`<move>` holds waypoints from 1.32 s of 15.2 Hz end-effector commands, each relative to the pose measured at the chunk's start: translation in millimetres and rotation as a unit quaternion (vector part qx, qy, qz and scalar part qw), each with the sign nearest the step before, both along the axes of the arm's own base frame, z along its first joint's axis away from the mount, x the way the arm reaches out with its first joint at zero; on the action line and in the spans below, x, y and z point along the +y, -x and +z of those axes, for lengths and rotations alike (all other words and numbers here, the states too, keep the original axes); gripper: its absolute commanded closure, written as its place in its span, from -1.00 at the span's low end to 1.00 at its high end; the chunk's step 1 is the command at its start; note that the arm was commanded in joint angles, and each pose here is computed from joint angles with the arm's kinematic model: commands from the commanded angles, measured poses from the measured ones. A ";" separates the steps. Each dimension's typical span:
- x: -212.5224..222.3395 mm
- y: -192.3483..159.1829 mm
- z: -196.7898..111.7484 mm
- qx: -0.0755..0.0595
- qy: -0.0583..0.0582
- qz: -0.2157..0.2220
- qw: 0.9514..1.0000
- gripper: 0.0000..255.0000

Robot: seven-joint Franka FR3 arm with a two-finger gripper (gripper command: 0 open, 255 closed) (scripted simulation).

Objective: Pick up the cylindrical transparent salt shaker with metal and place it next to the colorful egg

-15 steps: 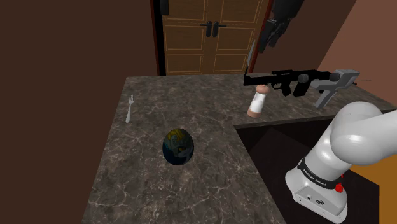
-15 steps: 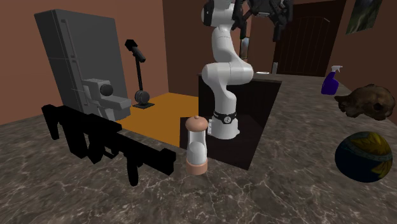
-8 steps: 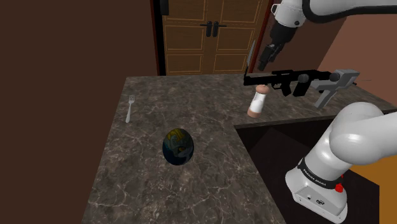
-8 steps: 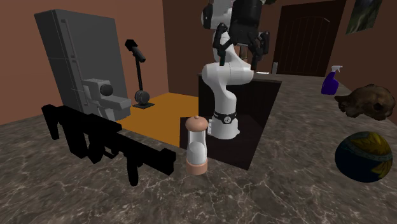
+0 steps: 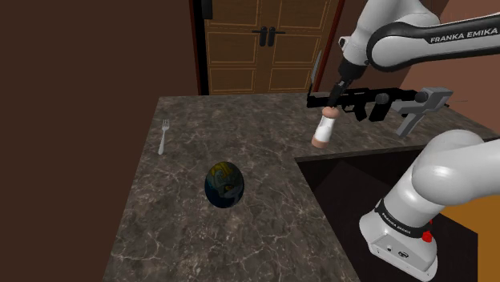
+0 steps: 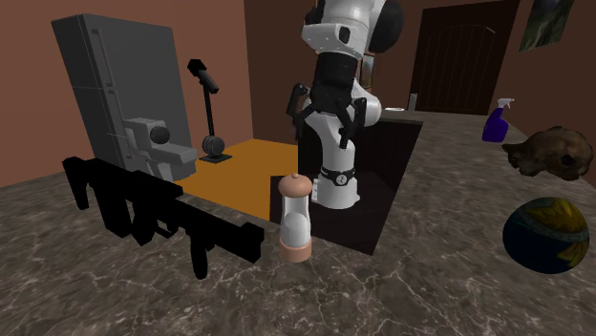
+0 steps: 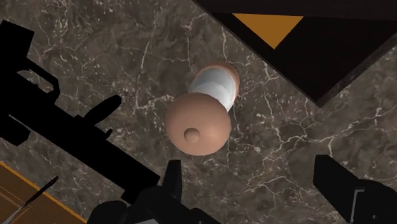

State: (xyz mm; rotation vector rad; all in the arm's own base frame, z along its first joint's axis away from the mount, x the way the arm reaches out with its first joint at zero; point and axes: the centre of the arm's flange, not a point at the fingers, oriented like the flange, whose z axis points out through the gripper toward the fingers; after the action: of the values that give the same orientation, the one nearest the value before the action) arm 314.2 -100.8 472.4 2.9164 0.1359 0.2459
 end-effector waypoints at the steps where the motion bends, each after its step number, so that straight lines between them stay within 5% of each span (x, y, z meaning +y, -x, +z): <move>1: -14.5 2.3 -22.3 0.000 0.011 0.006 1.000 -1.00; 4: -36.5 2.7 -50.9 0.001 0.026 0.012 1.000 -1.00; 12: -46.3 -4.5 -89.0 0.001 0.026 0.012 1.000 -1.00; 20: -46.3 -4.5 -89.0 0.001 0.026 0.012 1.000 -1.00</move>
State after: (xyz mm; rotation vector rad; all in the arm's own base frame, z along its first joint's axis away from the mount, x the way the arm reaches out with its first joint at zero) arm 318.7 -147.1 383.4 2.8659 0.1761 0.2398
